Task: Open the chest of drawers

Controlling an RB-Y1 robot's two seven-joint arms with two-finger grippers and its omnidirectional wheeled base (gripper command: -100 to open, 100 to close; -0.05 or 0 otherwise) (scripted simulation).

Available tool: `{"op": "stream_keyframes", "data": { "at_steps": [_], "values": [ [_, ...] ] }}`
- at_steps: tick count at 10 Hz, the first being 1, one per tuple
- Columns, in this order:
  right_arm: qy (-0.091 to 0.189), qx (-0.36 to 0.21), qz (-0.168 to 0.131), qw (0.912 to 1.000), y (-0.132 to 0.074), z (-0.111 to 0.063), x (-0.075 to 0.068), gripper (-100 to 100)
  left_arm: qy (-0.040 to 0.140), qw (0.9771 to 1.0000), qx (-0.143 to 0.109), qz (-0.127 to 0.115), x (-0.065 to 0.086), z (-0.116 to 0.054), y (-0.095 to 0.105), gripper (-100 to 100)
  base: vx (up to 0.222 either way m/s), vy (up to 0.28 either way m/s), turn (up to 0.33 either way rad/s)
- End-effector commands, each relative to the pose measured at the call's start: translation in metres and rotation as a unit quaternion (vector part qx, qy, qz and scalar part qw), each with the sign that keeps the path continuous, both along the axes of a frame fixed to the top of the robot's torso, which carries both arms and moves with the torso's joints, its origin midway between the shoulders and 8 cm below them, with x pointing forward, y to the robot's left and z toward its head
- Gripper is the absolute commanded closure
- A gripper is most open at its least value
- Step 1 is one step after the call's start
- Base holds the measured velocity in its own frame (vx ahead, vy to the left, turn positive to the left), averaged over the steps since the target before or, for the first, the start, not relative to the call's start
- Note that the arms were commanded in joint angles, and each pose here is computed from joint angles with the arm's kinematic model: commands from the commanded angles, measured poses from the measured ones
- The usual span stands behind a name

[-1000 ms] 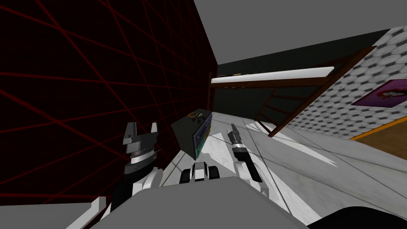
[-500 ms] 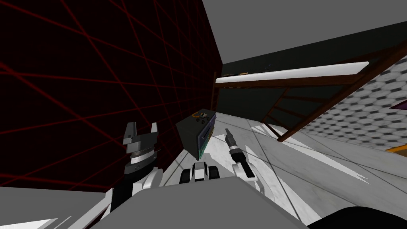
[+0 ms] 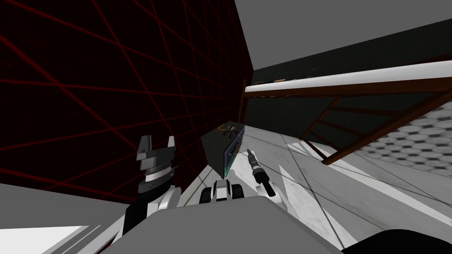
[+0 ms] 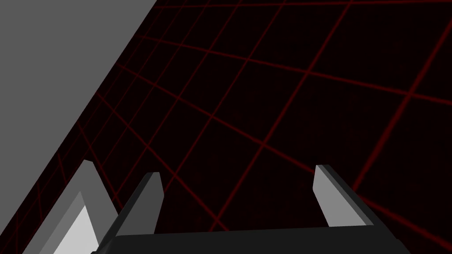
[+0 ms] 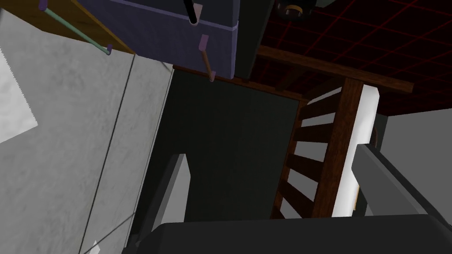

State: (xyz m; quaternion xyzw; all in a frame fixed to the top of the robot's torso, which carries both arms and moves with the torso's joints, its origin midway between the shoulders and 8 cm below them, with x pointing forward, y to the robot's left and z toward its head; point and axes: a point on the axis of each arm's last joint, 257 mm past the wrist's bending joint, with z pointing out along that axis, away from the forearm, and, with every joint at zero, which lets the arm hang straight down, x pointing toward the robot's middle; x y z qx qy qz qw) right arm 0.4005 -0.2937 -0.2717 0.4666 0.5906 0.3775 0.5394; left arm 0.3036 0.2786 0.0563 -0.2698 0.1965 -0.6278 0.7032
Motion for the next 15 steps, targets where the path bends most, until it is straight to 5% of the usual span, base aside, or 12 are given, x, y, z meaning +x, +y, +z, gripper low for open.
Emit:
{"op": "stream_keyframes", "data": {
  "at_steps": [1, 2, 3, 5, 6, 8, 9, 10, 13, 15],
  "values": [
    [0.055, -0.025, -0.004, 0.9982, 0.000, -0.039, -0.006, -100, 0.000, 1.0000, 0.000, 0.000, 0.000, 0.000, 0.000, 0, 0.031, 0.039, 0.153],
    [0.064, -0.025, -0.008, 0.9976, -0.002, -0.044, -0.007, -100, 0.000, 1.0000, 0.000, 0.000, 0.000, 0.000, 0.000, 0, 0.033, 0.042, 0.094],
    [0.098, -0.042, -0.006, 0.9942, 0.000, -0.070, -0.014, -100, 0.000, 1.0000, 0.000, 0.000, 0.000, 0.000, 0.000, 0, 0.034, 0.057, 0.148],
    [0.114, -0.046, -0.012, 0.9923, -0.004, -0.079, -0.017, -100, 0.000, 1.0000, 0.000, 0.000, 0.000, 0.000, 0.000, 0, 0.026, 0.036, 0.040],
    [0.155, -0.069, -0.012, 0.9855, -0.004, -0.109, -0.028, -100, 0.000, 1.0000, 0.000, 0.000, 0.000, 0.000, 0.000, 0, 0.027, 0.044, 0.140],
    [0.164, -0.069, -0.016, 0.9839, -0.007, -0.113, -0.031, -100, 0.000, 1.0000, 0.000, 0.000, 0.000, 0.000, 0.000, 0, 0.023, 0.033, 0.055],
    [0.204, -0.092, -0.015, 0.9745, -0.007, -0.142, -0.044, -100, 0.000, 1.0000, 0.000, 0.000, 0.000, 0.000, 0.000, 0, 0.031, 0.047, 0.182],
    [0.214, -0.094, -0.020, 0.9721, -0.011, -0.146, -0.047, -100, 0.000, 1.0000, 0.000, 0.000, 0.000, 0.000, 0.000, 0, 0.040, 0.049, 0.087],
    [0.296, -0.136, -0.023, 0.9452, -0.015, -0.199, -0.080, -100, 0.000, 1.0000, 0.000, 0.000, 0.000, 0.000, 0.000, 0, 0.047, 0.048, 0.140],
    [0.311, -0.149, -0.028, 0.9383, -0.022, -0.206, -0.088, -100, 0.000, 1.0000, 0.000, 0.000, 0.000, 0.000, 0.000, 0, 0.031, 0.043, 0.034]
  ]
}}
